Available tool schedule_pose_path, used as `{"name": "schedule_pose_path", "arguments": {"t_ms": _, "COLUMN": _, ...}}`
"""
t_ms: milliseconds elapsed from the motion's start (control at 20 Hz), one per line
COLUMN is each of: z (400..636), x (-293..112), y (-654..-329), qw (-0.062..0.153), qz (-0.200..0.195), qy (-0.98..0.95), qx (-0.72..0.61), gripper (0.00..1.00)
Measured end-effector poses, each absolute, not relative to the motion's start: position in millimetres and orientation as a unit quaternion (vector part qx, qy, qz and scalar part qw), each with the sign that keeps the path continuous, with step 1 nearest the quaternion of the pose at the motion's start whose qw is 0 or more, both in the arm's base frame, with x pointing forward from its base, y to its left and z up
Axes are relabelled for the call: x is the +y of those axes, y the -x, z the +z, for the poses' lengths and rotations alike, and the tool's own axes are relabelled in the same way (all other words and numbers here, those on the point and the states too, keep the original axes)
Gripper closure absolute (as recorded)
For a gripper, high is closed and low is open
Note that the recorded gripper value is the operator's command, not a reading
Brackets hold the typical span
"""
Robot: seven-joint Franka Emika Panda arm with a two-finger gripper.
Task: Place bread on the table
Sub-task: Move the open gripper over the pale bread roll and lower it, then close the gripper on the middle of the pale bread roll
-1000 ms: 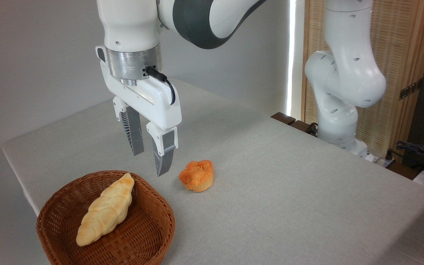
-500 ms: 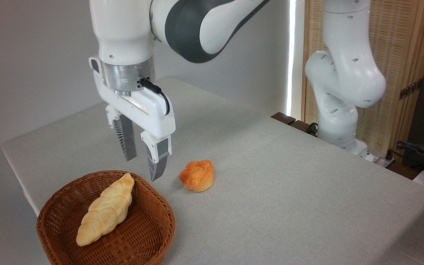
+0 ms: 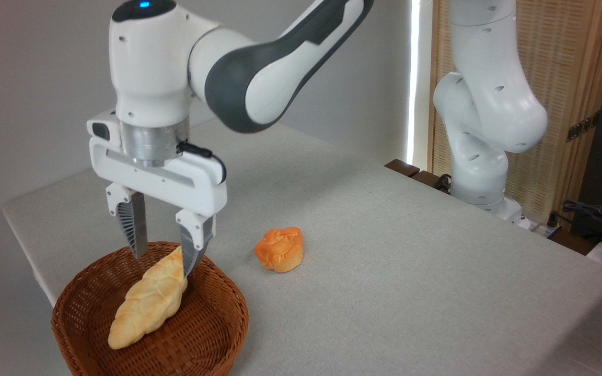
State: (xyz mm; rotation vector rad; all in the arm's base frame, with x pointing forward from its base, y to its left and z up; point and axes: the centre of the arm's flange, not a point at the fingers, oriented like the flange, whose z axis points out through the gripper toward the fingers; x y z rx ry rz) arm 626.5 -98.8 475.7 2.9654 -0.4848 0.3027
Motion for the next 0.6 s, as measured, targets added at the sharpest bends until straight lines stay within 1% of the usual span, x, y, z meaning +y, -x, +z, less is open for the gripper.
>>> {"name": "schedule_pose_path", "arguments": {"t_ms": 200, "z": 456.2, "x": -104.6, "y": -636.7, "qw": 0.055, "qz": 0.111, "qy": -0.979, "qx": -0.162, "gripper": 0.0}}
{"name": "schedule_pose_path", "arguments": {"t_ms": 600, "z": 424.7, "x": -115.7, "y": -645.8, "qw": 0.026, "qz": 0.109, "qy": -0.976, "qx": -0.185, "gripper": 0.0}}
